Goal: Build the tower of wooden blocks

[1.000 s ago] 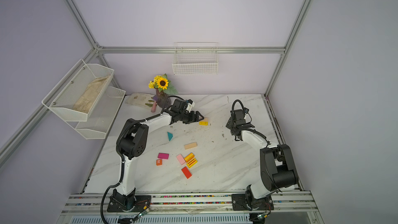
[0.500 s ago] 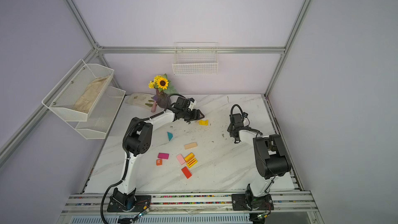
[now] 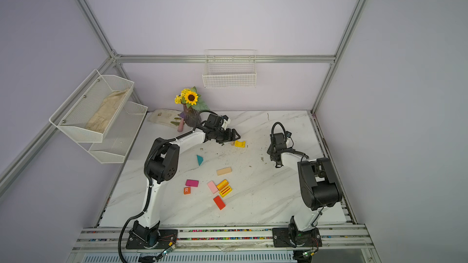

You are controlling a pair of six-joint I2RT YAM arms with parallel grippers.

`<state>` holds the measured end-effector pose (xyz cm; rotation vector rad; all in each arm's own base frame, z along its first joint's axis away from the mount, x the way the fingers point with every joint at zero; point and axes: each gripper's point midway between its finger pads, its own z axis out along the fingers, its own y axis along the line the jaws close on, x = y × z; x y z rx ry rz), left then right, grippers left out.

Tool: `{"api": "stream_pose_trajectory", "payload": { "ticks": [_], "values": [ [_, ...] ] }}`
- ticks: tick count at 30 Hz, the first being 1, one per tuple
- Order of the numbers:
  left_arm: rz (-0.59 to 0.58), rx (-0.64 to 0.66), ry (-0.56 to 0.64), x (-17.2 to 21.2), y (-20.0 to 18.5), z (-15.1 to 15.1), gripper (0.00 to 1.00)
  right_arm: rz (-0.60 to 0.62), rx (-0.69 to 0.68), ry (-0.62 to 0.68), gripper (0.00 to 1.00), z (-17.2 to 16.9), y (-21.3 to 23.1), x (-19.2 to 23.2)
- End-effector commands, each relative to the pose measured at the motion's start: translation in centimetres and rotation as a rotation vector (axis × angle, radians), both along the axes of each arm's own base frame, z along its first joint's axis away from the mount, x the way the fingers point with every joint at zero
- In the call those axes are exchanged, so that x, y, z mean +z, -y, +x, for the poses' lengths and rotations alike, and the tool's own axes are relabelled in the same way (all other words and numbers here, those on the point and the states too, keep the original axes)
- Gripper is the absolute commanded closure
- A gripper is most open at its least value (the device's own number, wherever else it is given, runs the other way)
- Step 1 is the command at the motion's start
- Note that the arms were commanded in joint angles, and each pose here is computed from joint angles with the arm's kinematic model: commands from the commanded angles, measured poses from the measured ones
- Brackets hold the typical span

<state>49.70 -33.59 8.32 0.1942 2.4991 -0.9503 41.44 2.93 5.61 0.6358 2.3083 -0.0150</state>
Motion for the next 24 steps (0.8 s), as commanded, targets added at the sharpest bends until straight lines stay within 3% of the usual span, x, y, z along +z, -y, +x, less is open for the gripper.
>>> {"api": "stream_pose_trajectory", "payload": {
  "ticks": [1, 5, 13, 21, 24],
  "values": [
    [0.002, 0.019, 0.194, 7.6, -0.5, 1.1, 0.16, 0.007, 0.02, 0.019, 0.3, 0.7, -0.3, 0.8],
    [0.054, 0.054, 0.206, 7.2, -1.5, 1.8, 0.17, 0.014, 0.02, 0.02, 0.3, 0.9, -0.4, 1.1],
    [0.1, 0.01, 0.139, 3.4, 0.0, 3.9, 0.33, 0.008, 0.019, -0.003, 0.29, 1.4, -0.5, -0.2],
    [0.18, 0.014, 0.102, 0.2, 0.3, 4.9, 0.39, 0.006, 0.022, -0.012, 0.29, 1.8, -0.6, -0.6],
    [0.19, 0.013, 0.099, -0.2, 0.3, 5.0, 0.48, 0.007, 0.026, -0.019, 0.29, 1.8, -0.7, -0.8]
  ]
}}
